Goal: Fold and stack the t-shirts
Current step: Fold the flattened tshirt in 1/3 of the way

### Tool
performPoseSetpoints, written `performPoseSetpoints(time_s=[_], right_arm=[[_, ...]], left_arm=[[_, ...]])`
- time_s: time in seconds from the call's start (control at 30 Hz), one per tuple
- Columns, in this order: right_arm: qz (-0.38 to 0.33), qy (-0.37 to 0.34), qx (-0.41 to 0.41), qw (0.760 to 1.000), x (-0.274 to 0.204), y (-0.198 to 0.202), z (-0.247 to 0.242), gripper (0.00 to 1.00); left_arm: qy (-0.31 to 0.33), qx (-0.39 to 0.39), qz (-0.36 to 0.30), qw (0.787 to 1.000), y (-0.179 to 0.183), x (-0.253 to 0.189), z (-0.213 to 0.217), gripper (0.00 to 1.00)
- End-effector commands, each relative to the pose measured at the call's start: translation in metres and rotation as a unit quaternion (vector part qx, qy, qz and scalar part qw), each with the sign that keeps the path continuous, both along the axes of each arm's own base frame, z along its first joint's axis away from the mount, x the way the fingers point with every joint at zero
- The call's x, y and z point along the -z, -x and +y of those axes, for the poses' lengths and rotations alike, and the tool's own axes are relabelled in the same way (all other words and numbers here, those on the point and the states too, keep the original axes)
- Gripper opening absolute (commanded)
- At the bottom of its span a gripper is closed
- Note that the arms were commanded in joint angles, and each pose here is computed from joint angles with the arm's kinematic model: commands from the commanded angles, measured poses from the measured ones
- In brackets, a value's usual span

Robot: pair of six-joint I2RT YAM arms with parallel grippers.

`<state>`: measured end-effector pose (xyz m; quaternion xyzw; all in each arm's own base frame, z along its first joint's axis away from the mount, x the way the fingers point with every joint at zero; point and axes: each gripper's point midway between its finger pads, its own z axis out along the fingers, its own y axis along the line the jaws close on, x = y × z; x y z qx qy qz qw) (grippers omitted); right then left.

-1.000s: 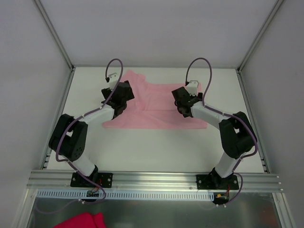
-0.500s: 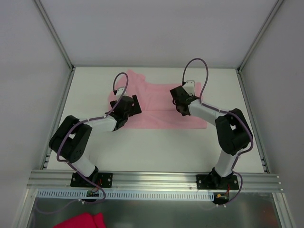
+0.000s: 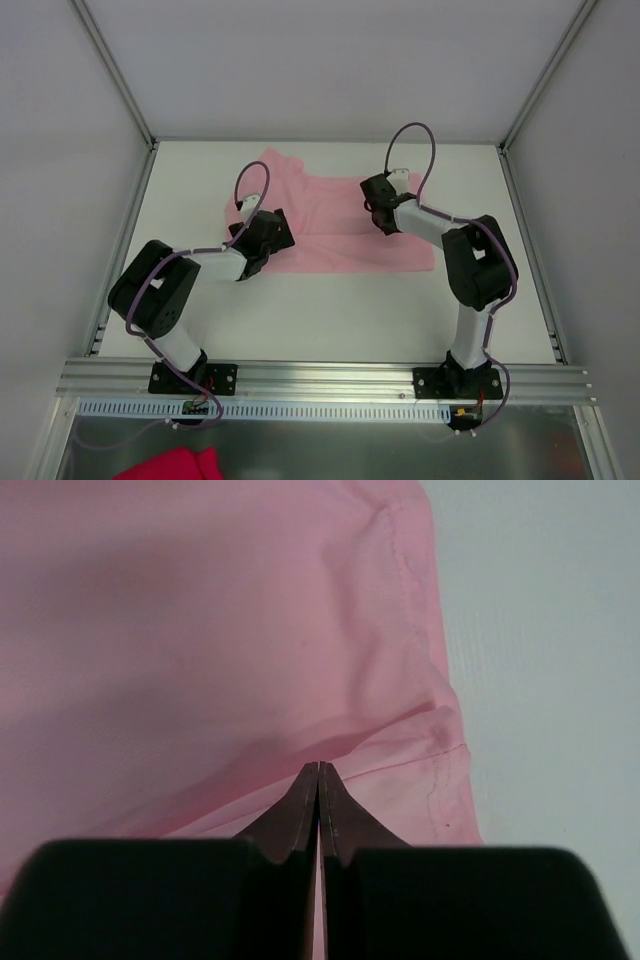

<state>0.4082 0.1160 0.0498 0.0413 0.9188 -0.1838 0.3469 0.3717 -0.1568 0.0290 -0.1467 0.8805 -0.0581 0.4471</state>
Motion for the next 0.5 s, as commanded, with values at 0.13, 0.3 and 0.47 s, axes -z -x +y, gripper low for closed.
performPoseSetpoints(time_s=[0.13,0.3,0.47], right_arm=[[0.019,0.022,0.016,0.999,0.001,-0.005,-0.012,0.01],[0.024,0.057,0.016,0.998,-0.003,-0.014,-0.014,0.01],[-0.037,0.065,0.018,0.997,-0.031,-0.02,-0.018,0.01]], left_arm=[[-0.016,-0.047,-0.006,0.999,0.015,-0.005,0.023,0.99],[-0.02,-0.043,-0.006,0.999,0.016,-0.003,0.023,0.99],[-0.018,-0.038,-0.005,0.999,0.014,-0.001,0.02,0.99]])
